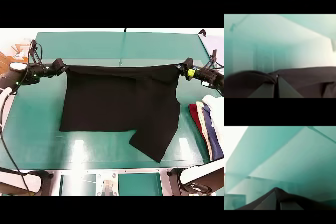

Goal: Fold the shirts.

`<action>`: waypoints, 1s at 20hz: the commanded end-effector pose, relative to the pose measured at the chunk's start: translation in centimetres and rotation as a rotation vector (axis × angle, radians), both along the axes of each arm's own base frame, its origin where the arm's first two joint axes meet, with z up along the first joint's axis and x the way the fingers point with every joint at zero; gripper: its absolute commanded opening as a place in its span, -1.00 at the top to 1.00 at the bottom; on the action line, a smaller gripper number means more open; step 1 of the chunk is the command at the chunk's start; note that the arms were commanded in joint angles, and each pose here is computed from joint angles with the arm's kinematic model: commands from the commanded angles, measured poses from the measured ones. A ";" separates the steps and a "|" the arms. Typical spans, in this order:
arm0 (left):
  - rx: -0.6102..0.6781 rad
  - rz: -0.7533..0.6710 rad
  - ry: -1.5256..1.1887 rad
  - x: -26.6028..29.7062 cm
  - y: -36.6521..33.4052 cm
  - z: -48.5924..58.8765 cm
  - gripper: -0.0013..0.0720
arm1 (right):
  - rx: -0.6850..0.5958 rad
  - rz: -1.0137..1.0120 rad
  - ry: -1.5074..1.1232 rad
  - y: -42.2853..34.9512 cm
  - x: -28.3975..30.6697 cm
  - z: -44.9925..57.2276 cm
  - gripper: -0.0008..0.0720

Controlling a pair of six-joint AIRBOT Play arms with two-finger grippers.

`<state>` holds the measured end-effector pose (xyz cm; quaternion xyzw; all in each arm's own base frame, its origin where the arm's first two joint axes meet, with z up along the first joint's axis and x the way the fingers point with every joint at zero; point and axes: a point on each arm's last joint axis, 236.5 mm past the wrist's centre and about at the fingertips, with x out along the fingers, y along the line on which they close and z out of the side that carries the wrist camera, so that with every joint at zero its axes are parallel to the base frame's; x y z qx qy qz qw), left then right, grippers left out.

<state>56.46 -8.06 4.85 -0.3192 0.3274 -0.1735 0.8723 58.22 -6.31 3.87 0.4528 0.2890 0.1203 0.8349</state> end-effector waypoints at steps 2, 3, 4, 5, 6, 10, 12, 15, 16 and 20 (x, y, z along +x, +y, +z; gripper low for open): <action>0.035 0.094 -0.051 2.4 2.1 0.4 0.90 | 0.018 0.006 -0.052 0.2 3.1 1.1 0.93; 0.047 0.097 -0.059 2.5 2.3 0.4 0.90 | 0.012 -0.001 -0.059 0.2 3.3 1.3 0.93; 0.057 0.093 -0.066 2.5 2.4 0.4 0.90 | 0.007 -0.007 -0.063 0.1 3.5 1.4 0.93; 0.065 0.088 -0.070 2.5 2.4 0.4 0.90 | 0.005 -0.010 -0.062 0.1 3.5 1.4 0.93; 0.081 0.075 -0.076 2.4 2.3 0.3 0.90 | -0.002 -0.002 -0.056 0.2 3.4 1.1 0.93; 0.208 -0.040 -0.027 0.6 1.9 -2.1 0.90 | -0.116 0.093 0.109 0.2 0.5 -3.3 0.93; 0.257 -0.088 0.006 -0.4 1.8 -3.7 0.90 | -0.177 0.145 0.200 0.0 -1.4 -5.7 0.93; 0.274 -0.118 0.050 -1.6 1.7 -5.6 0.90 | -0.231 0.229 0.277 0.4 -3.7 -7.7 0.93; 0.274 -0.147 0.075 -2.4 1.3 -6.3 0.90 | -0.242 0.252 0.303 0.5 -4.4 -8.1 0.93; 0.330 -0.273 0.174 -5.4 0.8 -9.2 0.90 | -0.268 0.322 0.383 0.4 -6.7 -9.4 0.94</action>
